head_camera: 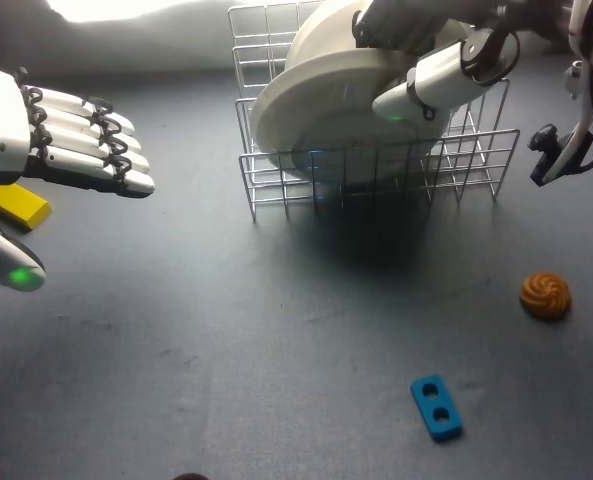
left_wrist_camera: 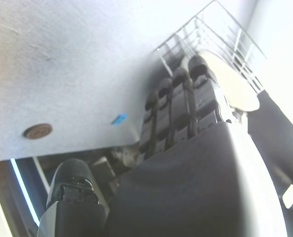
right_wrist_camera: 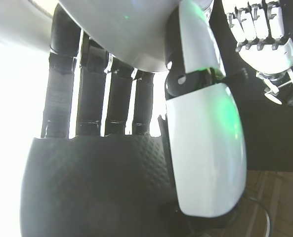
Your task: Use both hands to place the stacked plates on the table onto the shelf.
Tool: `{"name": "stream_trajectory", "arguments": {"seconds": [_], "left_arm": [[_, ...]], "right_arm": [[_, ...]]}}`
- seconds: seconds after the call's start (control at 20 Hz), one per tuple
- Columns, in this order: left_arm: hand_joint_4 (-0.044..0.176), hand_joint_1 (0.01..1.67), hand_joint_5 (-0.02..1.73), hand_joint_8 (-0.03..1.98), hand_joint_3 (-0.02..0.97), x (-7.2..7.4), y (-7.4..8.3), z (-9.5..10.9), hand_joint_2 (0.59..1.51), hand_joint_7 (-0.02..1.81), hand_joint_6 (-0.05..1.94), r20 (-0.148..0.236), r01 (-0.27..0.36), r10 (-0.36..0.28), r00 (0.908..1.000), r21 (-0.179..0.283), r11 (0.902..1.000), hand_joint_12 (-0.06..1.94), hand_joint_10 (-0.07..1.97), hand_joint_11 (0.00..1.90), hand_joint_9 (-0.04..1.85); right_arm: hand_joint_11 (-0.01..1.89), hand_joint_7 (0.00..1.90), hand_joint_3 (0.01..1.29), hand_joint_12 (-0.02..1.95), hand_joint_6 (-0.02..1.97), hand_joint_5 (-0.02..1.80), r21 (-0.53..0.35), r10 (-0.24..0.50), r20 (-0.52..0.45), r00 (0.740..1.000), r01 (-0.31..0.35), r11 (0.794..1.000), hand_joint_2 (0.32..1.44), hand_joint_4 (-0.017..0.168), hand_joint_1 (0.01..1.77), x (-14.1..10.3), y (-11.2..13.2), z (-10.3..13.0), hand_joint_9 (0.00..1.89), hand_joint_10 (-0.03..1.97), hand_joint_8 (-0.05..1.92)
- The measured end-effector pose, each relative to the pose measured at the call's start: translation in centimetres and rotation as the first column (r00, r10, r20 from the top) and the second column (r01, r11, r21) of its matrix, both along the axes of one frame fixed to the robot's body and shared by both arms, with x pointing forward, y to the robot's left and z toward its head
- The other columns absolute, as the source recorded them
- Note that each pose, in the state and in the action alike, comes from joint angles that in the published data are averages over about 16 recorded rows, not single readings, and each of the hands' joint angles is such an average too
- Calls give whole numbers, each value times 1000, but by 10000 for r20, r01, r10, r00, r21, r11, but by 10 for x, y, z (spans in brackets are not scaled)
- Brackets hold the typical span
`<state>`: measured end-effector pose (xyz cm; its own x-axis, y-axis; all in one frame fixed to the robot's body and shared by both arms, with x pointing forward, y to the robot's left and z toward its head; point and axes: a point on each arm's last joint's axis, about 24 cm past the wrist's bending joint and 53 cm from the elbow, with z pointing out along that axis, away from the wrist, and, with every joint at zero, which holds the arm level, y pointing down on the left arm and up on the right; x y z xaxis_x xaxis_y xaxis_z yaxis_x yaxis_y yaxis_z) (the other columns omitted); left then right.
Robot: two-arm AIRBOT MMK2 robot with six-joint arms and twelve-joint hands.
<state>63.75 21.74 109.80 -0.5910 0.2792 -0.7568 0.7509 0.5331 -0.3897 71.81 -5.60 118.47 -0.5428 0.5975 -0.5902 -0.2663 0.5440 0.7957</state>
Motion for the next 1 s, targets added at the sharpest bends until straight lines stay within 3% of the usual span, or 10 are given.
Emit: {"name": "stream_trajectory", "arguments": {"seconds": [0.15, 0.3, 0.55, 1.0], "left_arm": [[2, 15, 92, -2, 11, -1, -1, 0, 1137, 124, 5, -18, 42, -42, 10000, -12, 10000, 167, 16, 19, 97], [3, 15, 91, -3, 11, -3, -3, 1, 1138, 126, 5, -34, 140, -140, 9999, -54, 9999, 170, 17, 19, 98], [3, 15, 92, -3, 11, -9, -11, 7, 1140, 130, 5, 4, 420, -420, 9991, -229, 9989, 178, 17, 20, 101], [5, 15, 98, -2, 10, -29, -30, 22, 1136, 129, 5, 430, 1391, -1375, 9896, -358, 9896, 174, 16, 22, 101]], "right_arm": [[598, 1051, 10, 1257, 598, 881, -64, 13, 200, 9998, -12, 10000, 1021, -4, 1170, 1, -2, 8, 1038, 129, 189], [540, 1007, 10, 1222, 402, 856, -150, 71, 513, 9987, -63, 9999, 1022, -4, 1124, -1, -5, 20, 992, 86, 35], [443, 900, 10, 1181, 118, 792, -395, 231, 1099, 9937, -189, 9990, 1024, -2, 1043, -9, -11, 43, 896, 43, 20], [282, 743, 11, 1149, 8, 691, -1168, 446, 2006, 9787, -213, 9929, 1048, -1, 904, -41, -38, 69, 750, 12, 15]]}}
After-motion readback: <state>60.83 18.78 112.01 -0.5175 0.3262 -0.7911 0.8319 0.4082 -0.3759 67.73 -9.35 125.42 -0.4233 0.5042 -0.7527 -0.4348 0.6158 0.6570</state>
